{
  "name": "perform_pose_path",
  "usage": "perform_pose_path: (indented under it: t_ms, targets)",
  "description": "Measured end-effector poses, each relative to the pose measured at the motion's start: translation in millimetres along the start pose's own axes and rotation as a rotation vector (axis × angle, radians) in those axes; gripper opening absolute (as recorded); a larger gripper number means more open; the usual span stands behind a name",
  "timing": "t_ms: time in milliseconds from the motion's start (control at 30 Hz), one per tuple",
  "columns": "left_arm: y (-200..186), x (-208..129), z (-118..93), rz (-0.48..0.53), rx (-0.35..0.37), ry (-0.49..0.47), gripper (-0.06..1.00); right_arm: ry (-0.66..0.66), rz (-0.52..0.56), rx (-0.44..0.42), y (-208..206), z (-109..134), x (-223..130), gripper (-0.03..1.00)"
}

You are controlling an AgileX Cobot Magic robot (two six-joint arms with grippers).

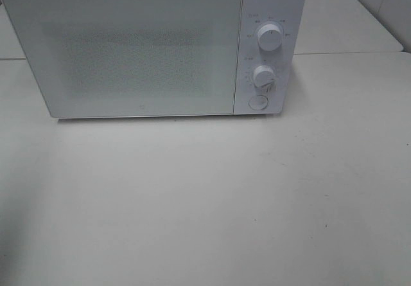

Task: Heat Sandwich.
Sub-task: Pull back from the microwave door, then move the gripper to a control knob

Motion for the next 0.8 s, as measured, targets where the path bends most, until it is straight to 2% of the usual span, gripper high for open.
perform_pose_path:
  t_ms: [100,233,400,533,567,600,700,800]
  targets:
    - [-1.3,-16.1,-1.4,-0.014,0.001,0.002,0.67,0.000,0.000,0.000,0.0,0.0,0.0,0.51]
    - [-4.7,-44.4,-3.5,-0.087,0.009,0.008,0.67,0.000,0.000,0.000,0.0,0.0,0.0,0.51]
    - [-9.0,-59.7,-5.0,-0.169,0.015,0.012,0.67,0.000,0.000,0.000,0.0,0.0,0.0,0.51]
    - [-16.1,-70.4,-6.1,-0.308,0.027,0.020,0.67,0.000,0.000,0.000,0.0,0.0,0.0,0.51]
    - [-16.1,-70.4,-6.1,-0.308,0.027,0.020,0.67,0.000,0.000,0.000,0.0,0.0,0.0,0.51]
    - [-19.4,-73.4,-6.5,-0.369,0.032,0.023,0.67,0.000,0.000,0.000,0.0,0.0,0.0,0.51]
    - [-25.0,-83.1,-7.6,-0.461,0.040,0.030,0.67,0.000,0.000,0.000,0.0,0.0,0.0,0.51]
    - [-28.5,-87.1,-8.1,-0.502,0.043,0.031,0.67,0.000,0.000,0.000,0.0,0.0,0.0,0.51]
Point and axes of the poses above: a point on each arm's last joint axis where the gripper is mounted, y pointing out along that axis toward the gripper, z along the wrist's bending axis when the last joint is at zero, x = y × z, the point moved 3 cm from there along y, pointing out along that axis toward the gripper, and after that the axes turned 3 degrees about -y, right-handed, at the moved point
